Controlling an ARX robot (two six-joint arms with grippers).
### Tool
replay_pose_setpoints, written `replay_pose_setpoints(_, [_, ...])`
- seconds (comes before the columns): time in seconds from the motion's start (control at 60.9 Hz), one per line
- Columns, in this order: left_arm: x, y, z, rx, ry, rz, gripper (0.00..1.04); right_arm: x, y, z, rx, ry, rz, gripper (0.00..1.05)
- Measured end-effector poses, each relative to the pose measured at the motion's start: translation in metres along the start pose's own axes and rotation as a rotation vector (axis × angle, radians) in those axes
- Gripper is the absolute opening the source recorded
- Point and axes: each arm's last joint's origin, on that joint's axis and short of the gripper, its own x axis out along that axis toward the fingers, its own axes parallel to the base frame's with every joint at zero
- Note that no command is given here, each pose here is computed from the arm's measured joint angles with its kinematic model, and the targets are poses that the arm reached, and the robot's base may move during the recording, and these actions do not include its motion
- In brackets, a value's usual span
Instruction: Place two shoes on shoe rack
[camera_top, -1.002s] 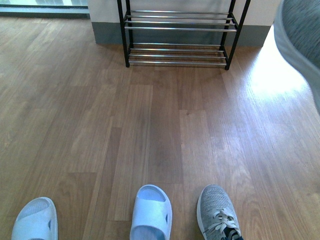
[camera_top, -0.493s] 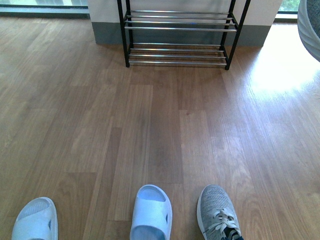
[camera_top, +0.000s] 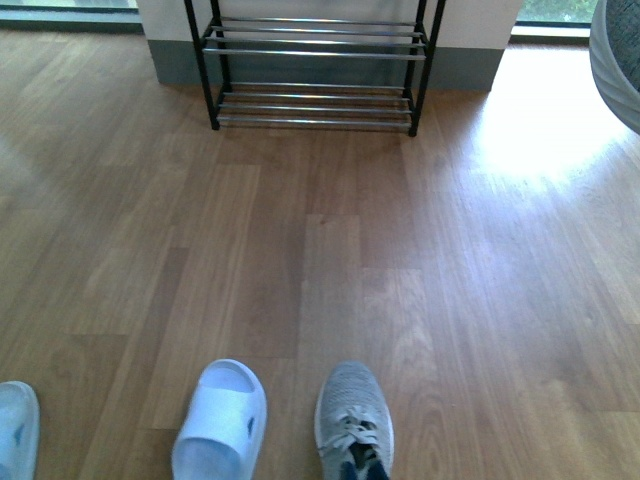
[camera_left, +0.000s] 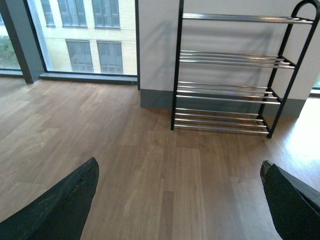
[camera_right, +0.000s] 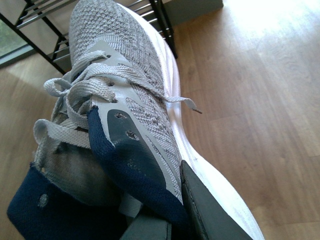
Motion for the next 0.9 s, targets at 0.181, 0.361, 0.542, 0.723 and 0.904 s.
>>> replay_pose_setpoints(0.181, [0.0,0.0,0.0,0.0,0.0,-0.001,0.95,0.0,0.0,0.0,0.001,0.0,-0.002,0.01])
replay_pose_setpoints(0.361, [0.0,0.0,0.0,0.0,0.001,-0.001,0.95,0.0,0.0,0.0,0.0,0.0,-0.002,0.01])
replay_pose_setpoints(0.542, [0.0,0.0,0.0,0.001,0.0,-0.003,0.95,0.0,-0.002,0.0,0.003,-0.004,-0.022,0.01])
replay_pose_setpoints(0.723, [0.008,-0.006,-0.003,-0.08,0.437,0.259,0.95,0.0,-0.001,0.0,0.002,-0.001,-0.008,0.01])
replay_pose_setpoints(0.904, [0.052,-0.026,-0.006,-0.076,0.552,0.237,0.95,0.0,-0.001,0.0,0.001,0.001,-0.002,0.01])
